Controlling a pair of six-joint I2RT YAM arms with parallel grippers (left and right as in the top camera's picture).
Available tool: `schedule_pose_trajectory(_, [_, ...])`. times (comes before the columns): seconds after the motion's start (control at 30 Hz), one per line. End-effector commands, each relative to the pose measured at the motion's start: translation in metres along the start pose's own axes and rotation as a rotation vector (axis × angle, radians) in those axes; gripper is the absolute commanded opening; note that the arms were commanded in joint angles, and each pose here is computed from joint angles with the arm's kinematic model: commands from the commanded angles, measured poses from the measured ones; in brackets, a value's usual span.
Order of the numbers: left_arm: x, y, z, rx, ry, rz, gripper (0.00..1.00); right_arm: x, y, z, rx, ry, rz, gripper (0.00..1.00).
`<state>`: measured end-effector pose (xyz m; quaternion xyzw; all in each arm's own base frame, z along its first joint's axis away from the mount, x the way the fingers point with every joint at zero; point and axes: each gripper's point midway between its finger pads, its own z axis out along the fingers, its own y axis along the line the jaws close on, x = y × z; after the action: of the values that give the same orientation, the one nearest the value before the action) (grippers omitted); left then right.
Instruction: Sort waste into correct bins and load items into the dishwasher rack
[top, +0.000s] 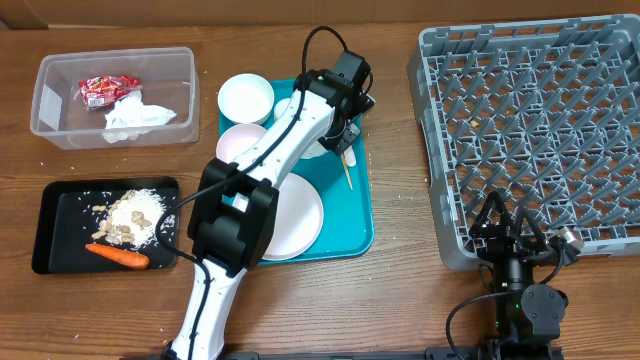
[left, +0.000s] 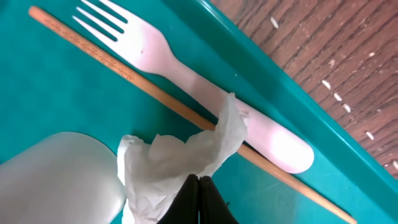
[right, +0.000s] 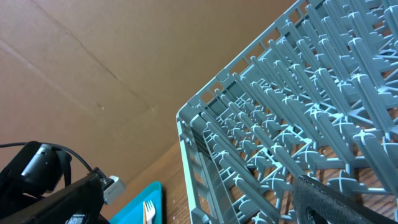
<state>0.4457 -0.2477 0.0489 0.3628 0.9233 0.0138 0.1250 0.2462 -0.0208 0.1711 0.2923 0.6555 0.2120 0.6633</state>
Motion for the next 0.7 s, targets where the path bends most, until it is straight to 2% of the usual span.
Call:
schedule_pose_trajectory(0.0, [-0.023,0.008,-0.047,-0.012,-0.115,-0.043,0.09,0.001,-0.004,0.001,0.009,-0.004,-0.007,1.00])
schedule_pose_trajectory(0.03, [-0.022,0.009,-0.046,-0.016,-0.114,-0.041,0.57,0.001,-0.004,0.001,0.009,-0.004,-0.007,1.00])
schedule_pose_trajectory(0.07, [-0.020,0.010,-0.041,-0.010,-0.104,-0.040,0.61,0.001,-0.004,0.001,0.009,-0.004,-0.007,1.00])
schedule_pose_trajectory(0.23, [-0.007,0.006,-0.003,0.002,-0.023,-0.027,0.69,0.001,-0.004,0.001,0.009,-0.004,-0.007,1.00])
schedule_pose_trajectory(0.37, [-0.007,0.007,0.003,-0.001,-0.018,-0.027,0.66,0.001,-0.004,0.001,0.009,-0.004,-0.007,1.00])
schedule_pose_trajectory(0.57, [-0.009,0.006,0.006,0.006,-0.026,-0.028,0.71,0.001,-0.004,0.001,0.009,-0.004,-0.007,1.00])
schedule_pose_trajectory(0.67, [-0.009,0.006,0.008,0.007,-0.022,-0.028,0.69,0.001,-0.004,0.001,0.009,-0.004,-0.007,1.00])
